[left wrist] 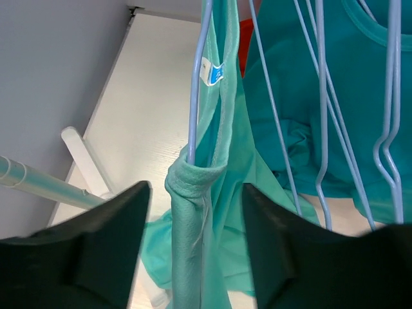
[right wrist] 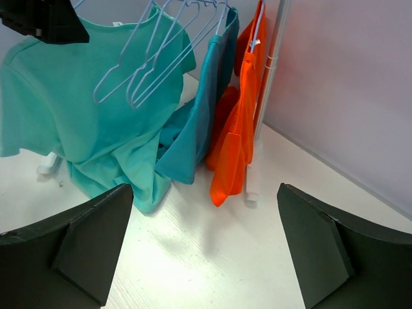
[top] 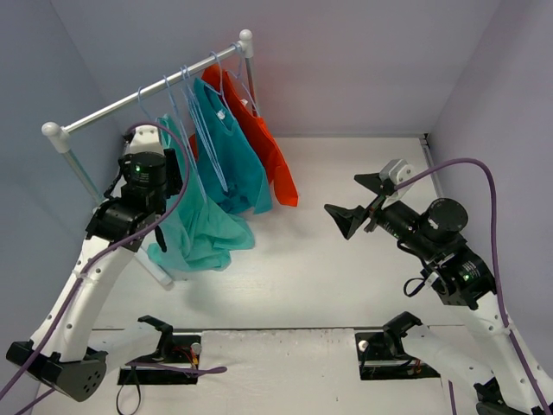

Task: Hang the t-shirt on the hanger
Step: Place the hanger at the clothesline.

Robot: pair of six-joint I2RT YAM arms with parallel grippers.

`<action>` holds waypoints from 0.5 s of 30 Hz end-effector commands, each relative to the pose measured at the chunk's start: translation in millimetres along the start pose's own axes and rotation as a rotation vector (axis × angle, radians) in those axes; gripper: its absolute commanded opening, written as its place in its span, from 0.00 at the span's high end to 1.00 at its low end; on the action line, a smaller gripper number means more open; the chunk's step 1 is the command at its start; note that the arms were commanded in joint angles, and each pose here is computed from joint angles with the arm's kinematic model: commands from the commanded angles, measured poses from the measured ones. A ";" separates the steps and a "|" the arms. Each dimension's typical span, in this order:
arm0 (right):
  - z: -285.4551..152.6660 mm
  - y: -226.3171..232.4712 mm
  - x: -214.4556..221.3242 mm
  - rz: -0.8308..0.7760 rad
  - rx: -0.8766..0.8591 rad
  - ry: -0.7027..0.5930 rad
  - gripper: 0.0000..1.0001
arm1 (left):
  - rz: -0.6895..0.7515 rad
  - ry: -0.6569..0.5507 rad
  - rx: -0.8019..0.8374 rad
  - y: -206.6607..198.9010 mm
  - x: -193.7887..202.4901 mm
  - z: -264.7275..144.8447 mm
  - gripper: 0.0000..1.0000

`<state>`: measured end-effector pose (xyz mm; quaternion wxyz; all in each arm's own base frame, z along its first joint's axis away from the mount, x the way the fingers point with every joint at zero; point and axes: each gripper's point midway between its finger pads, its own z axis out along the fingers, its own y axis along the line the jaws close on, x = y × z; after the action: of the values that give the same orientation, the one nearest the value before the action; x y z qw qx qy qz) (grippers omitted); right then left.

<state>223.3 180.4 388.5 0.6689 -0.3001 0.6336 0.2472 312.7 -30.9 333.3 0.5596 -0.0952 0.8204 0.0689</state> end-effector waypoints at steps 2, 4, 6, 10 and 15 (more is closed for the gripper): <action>0.4 -16.2 -16.2 -0.007 0.087 -0.066 0.06 | -0.041 -0.107 0.068 0.3 -41.4 -26.0 0.35; -2.7 -21.7 -15.8 -0.003 0.123 -0.069 0.02 | -0.029 -0.116 0.083 3.3 -45.8 -35.1 0.31; -8.2 -28.2 -17.9 0.001 0.168 -0.078 0.00 | -0.022 -0.120 0.098 5.3 -48.3 -42.8 0.29; -37.2 -52.2 -24.7 0.039 0.350 -0.124 0.00 | -0.005 -0.170 0.160 19.0 -60.3 -81.8 0.27; -81.4 -83.8 -12.7 0.084 0.606 -0.122 0.00 | -0.013 -0.222 0.161 49.2 -45.4 -119.3 0.26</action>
<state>225.1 115.8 390.8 0.7180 -0.1662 0.6578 0.1552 245.8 -21.2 405.4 0.6245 -0.0524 0.7792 0.0116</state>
